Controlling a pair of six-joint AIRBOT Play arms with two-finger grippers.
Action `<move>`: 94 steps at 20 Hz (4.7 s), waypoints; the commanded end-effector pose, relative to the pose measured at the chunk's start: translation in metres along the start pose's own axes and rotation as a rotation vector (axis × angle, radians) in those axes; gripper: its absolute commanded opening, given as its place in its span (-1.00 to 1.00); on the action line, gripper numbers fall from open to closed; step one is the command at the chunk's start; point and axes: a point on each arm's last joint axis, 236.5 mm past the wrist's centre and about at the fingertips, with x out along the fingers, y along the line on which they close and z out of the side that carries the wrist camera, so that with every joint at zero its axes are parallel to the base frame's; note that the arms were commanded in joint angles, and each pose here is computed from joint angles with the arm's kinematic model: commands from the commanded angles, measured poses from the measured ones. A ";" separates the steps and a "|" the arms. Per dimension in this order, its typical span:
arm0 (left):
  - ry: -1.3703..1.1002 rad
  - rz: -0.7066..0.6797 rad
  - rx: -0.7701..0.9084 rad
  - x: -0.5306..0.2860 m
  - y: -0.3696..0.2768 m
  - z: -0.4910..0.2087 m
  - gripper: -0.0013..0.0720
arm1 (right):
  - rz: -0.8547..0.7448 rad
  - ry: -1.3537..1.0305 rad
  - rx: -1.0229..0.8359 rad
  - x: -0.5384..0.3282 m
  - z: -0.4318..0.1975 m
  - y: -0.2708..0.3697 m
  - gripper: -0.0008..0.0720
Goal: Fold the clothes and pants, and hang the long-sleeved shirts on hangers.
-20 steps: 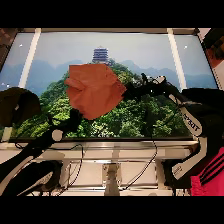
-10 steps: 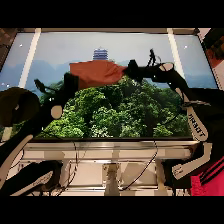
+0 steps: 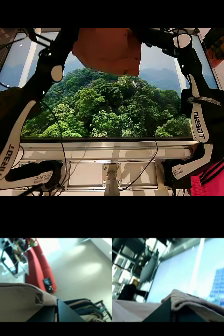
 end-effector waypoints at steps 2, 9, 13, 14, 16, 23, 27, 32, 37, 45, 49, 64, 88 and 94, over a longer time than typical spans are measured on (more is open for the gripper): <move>-0.037 -0.072 0.028 0.033 -0.023 0.012 -0.95 | -0.036 -0.282 -0.053 -0.007 0.066 -0.001 -0.93; 0.087 0.097 0.237 0.043 0.014 -0.011 -0.94 | -0.063 -0.227 -0.045 -0.007 0.062 -0.024 -0.93; 0.285 0.368 0.413 0.023 0.090 -0.040 -0.95 | -0.093 0.018 -0.020 -0.011 0.020 -0.063 -0.93; 0.336 0.416 0.461 0.015 0.106 -0.047 -0.95 | -0.110 0.078 -0.022 -0.016 0.010 -0.073 -0.93; 0.433 0.512 0.511 -0.004 0.136 -0.060 -0.95 | -0.174 0.206 0.041 -0.030 -0.015 -0.101 -0.93; 0.648 0.654 0.593 -0.085 0.186 -0.104 -0.95 | -0.279 0.498 0.152 -0.066 -0.115 -0.138 -0.93; 0.746 0.685 0.642 -0.142 0.199 -0.127 -0.95 | -0.317 0.572 0.172 -0.097 -0.159 -0.149 -0.93; 0.844 0.641 0.669 -0.194 0.186 -0.165 -0.95 | -0.359 0.647 0.226 -0.145 -0.225 -0.147 -0.93; 0.915 0.597 0.617 -0.241 0.162 -0.210 -0.95 | -0.374 0.708 0.300 -0.200 -0.289 -0.134 -0.93; 0.900 0.725 0.735 -0.321 0.146 -0.213 -0.95 | -0.389 0.750 0.434 -0.268 -0.346 -0.112 -0.93; 0.866 0.713 0.764 -0.348 0.118 -0.220 -0.95 | -0.391 0.783 0.473 -0.292 -0.364 -0.101 -0.93; 0.505 0.479 0.662 -0.195 0.111 -0.139 -0.95 | -0.454 0.265 0.702 -0.212 -0.243 -0.130 -0.93; 0.512 0.420 0.483 -0.038 0.216 -0.197 0.94 | -0.592 -0.111 0.631 -0.139 -0.158 -0.245 0.14; 0.423 0.343 0.476 -0.029 0.159 -0.155 0.90 | -0.632 0.291 0.439 -0.181 -0.183 -0.257 0.35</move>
